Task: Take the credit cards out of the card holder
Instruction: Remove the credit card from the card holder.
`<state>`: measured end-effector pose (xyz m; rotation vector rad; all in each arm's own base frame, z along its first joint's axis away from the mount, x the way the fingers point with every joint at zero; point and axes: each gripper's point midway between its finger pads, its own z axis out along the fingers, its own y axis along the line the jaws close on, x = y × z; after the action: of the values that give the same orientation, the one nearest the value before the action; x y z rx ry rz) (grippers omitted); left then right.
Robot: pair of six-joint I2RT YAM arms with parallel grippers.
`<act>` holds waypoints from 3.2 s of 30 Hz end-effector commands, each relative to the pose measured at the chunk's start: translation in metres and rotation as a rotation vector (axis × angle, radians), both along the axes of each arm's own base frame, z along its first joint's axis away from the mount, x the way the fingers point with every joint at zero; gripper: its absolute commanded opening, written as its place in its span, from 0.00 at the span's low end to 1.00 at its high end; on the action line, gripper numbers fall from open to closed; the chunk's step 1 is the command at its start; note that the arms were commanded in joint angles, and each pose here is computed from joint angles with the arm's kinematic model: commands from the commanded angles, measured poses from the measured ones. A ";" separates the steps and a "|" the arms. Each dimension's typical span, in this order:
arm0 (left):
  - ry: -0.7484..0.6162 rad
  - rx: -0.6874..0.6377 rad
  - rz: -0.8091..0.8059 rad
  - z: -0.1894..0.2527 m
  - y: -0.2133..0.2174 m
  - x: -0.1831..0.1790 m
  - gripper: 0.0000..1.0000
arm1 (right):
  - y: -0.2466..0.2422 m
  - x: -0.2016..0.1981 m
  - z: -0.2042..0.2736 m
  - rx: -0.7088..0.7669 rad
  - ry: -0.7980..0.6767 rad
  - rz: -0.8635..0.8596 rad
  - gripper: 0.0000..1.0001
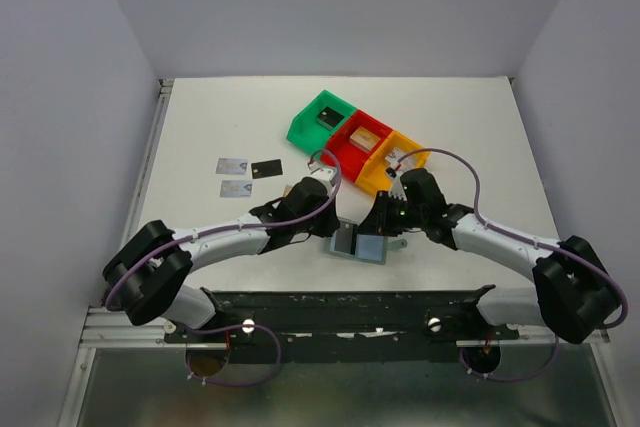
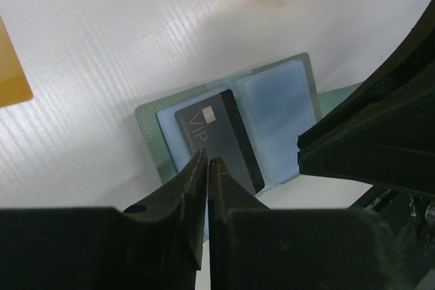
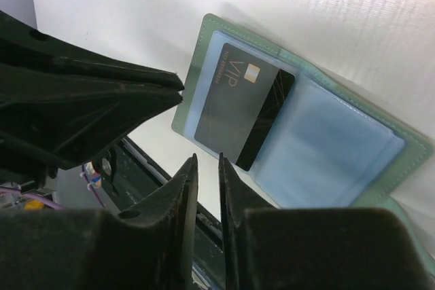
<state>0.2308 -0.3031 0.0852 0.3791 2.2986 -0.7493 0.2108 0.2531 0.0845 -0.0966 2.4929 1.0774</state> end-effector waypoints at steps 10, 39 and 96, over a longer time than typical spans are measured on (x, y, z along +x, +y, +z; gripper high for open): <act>0.102 0.104 0.050 -0.039 0.013 -0.004 0.09 | 0.013 0.002 -0.035 -0.003 0.074 0.010 0.27; 0.184 0.165 0.065 -0.075 0.022 -0.026 0.03 | 0.021 -0.004 -0.055 0.041 0.139 0.018 0.31; 0.141 0.081 0.105 -0.035 0.024 -0.027 0.41 | 0.026 -0.011 -0.058 0.105 0.168 0.019 0.35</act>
<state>0.2031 -0.2823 0.0566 0.2511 2.4476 -0.6971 0.2059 0.2759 0.0263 0.0310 2.5821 1.2372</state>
